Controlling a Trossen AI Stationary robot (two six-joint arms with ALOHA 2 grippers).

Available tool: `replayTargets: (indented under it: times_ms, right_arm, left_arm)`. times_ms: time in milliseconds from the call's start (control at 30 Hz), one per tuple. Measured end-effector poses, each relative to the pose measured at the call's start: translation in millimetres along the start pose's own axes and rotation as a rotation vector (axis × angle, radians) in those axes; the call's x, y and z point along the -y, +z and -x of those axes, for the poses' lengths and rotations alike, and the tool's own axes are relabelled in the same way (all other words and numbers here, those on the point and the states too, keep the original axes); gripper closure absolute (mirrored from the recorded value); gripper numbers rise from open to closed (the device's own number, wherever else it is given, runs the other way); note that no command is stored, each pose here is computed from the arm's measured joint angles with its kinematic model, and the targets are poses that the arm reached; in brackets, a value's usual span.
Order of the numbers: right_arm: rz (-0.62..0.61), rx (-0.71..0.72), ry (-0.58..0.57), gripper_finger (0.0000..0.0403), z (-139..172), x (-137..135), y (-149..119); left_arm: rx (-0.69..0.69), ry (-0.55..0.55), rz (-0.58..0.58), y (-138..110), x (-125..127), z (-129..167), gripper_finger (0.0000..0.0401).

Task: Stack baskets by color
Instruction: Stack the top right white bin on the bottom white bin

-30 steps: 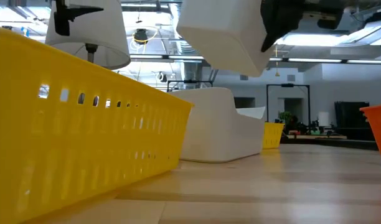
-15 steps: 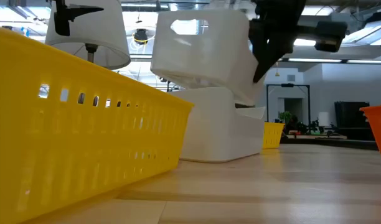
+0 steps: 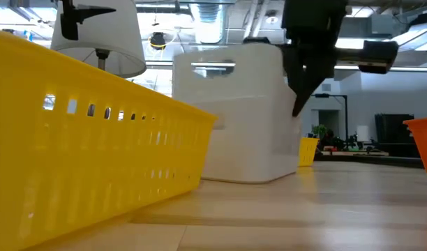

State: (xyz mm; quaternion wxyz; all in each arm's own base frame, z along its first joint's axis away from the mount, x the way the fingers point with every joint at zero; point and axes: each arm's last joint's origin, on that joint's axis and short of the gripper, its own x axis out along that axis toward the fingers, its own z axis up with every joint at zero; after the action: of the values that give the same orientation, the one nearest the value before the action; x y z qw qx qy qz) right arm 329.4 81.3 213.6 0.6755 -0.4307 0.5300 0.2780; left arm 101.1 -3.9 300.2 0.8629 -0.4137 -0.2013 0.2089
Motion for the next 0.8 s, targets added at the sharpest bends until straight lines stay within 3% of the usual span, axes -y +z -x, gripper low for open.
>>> replayTargets:
  times_ms: [333, 800]
  right_arm:
    - [-0.031, 0.043, 0.084, 0.0391, -6.3, 1.3, -3.0]
    - [-0.155, 0.078, 0.083, 0.0282, -4.1, 9.1, -9.2]
  left_arm:
    - [0.004, 0.004, 0.001, 0.1, -0.1, 0.0, 0.0152]
    - [0.003, 0.004, 0.0, 0.0, -0.1, 0.0, 0.0152]
